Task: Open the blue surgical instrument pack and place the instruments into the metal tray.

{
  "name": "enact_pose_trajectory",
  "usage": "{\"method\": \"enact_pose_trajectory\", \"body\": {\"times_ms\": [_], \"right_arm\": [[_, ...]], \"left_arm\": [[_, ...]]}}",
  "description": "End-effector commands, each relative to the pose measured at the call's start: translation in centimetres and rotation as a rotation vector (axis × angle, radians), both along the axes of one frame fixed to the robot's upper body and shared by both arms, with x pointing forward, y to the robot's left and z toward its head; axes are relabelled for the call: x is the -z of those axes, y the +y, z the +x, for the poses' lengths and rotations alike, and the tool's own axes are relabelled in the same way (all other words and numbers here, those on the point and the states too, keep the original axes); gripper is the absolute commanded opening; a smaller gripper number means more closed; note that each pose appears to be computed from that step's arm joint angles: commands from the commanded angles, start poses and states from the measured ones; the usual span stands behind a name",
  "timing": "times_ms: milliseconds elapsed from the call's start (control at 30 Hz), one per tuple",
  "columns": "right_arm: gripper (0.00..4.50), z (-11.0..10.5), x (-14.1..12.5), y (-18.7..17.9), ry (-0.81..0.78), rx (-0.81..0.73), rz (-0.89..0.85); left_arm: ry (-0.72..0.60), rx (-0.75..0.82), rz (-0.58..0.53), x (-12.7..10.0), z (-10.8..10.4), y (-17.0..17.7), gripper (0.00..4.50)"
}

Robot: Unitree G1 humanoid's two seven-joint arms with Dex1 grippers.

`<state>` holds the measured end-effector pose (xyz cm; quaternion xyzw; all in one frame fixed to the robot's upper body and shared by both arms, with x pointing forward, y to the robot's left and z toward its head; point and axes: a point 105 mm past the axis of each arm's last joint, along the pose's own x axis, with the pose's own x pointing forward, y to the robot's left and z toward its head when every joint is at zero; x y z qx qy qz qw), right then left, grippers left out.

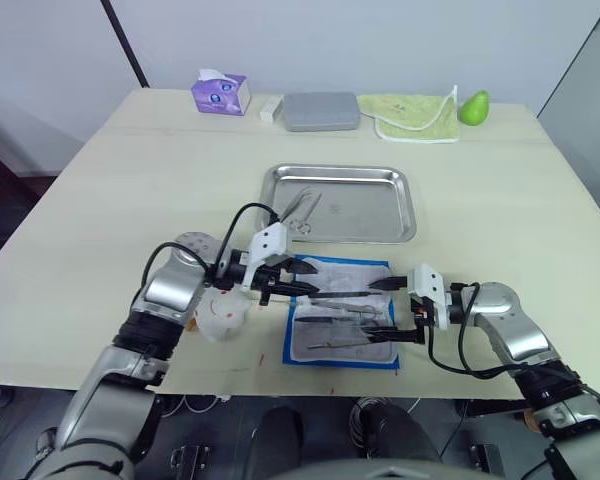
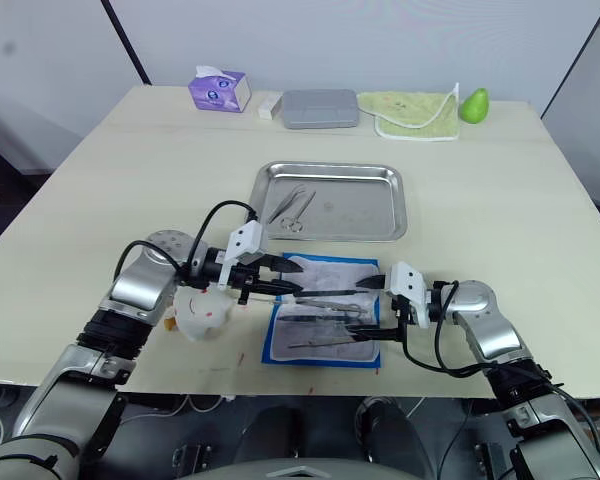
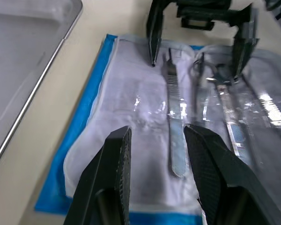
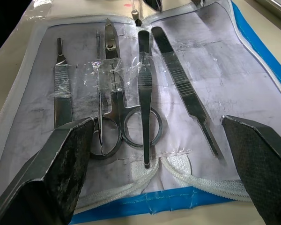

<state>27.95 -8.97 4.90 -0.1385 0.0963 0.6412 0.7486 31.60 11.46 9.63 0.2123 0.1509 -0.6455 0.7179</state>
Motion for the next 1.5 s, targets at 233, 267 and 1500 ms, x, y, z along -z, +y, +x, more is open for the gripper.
{"method": "enact_pose_trajectory", "body": {"times_ms": [233, 267, 1500], "right_arm": [[4.5, -1.4, 4.5, -1.1, 0.158, 0.039, -0.125], [4.5, -1.4, 4.5, -1.1, 0.158, 0.04, -0.125], [4.5, -1.7, 4.3, -0.9, 0.167, 0.035, -0.124]], "left_arm": [[-0.044, 0.037, 0.035, 0.1, 0.2, -1.2, 1.92], [-0.04, 0.043, 0.036, 0.2, 0.1, -1.3, 1.92], [-0.016, 0.11, 0.202, 3.7, -1.1, -0.4, 0.04]]}}
